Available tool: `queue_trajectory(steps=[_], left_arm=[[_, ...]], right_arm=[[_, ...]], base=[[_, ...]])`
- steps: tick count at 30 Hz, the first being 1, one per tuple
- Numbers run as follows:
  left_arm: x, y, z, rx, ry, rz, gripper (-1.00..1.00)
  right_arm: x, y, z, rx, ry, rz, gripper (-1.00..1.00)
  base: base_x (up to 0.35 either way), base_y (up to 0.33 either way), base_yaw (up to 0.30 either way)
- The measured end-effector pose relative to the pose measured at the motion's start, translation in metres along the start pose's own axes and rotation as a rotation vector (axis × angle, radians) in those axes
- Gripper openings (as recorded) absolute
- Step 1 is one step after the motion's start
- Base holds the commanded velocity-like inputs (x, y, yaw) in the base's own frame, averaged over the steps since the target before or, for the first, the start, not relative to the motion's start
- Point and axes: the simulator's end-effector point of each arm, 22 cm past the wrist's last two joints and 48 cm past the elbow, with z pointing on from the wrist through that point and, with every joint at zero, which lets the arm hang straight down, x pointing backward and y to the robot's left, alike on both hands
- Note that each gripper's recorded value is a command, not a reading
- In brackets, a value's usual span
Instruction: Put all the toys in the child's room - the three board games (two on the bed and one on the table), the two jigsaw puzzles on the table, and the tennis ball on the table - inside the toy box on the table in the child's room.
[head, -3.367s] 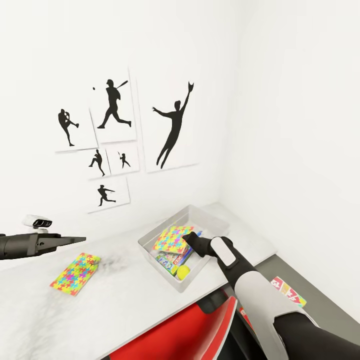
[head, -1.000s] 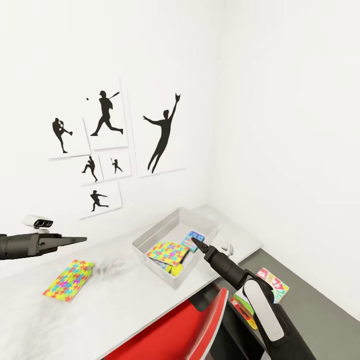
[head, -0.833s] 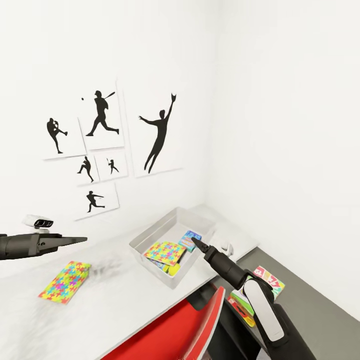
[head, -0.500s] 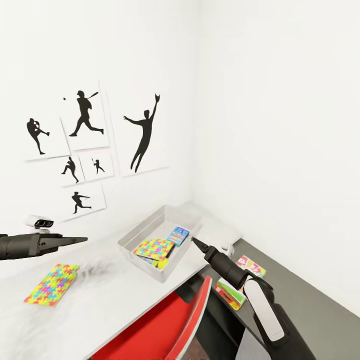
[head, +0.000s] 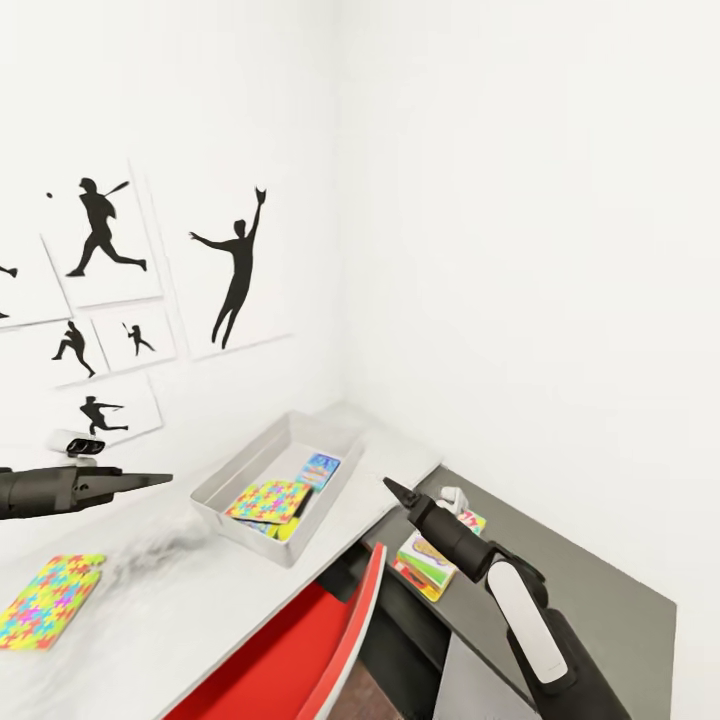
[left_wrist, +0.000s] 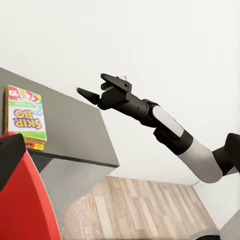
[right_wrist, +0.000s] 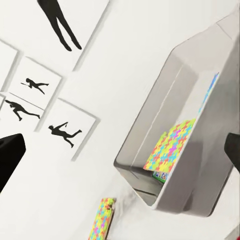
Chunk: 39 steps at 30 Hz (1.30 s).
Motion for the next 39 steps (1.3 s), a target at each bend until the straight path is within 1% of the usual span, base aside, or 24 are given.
queue_trajectory(steps=[7,10,18,27,39], left_arm=[[-0.001,0.000,-0.002,-0.002,-0.001,0.000,1.00],[-0.004,-0.005,-0.004,0.013,-0.014,0.000,1.00],[-0.014,-0.015,-0.017,0.032,-0.040,0.005,1.00],[-0.014,-0.016,-0.018,0.032,-0.041,0.005,1.00],[-0.015,-0.018,-0.018,0.034,-0.042,0.009,1.00]], right_arm=[[0.000,-0.001,0.000,0.001,0.000,0.001,1.00],[-0.001,-0.001,0.000,0.002,-0.001,0.001,1.00],[0.000,-0.003,0.000,0.005,0.000,0.003,1.00],[0.000,-0.002,0.000,0.004,-0.002,0.004,1.00],[-0.001,-0.002,-0.001,0.004,-0.003,0.003,1.00]], base=[[0.000,0.000,-0.279],[0.000,0.000,-0.235],[0.000,0.000,-0.052],[0.000,0.000,-0.028],[0.000,0.000,-0.238]])
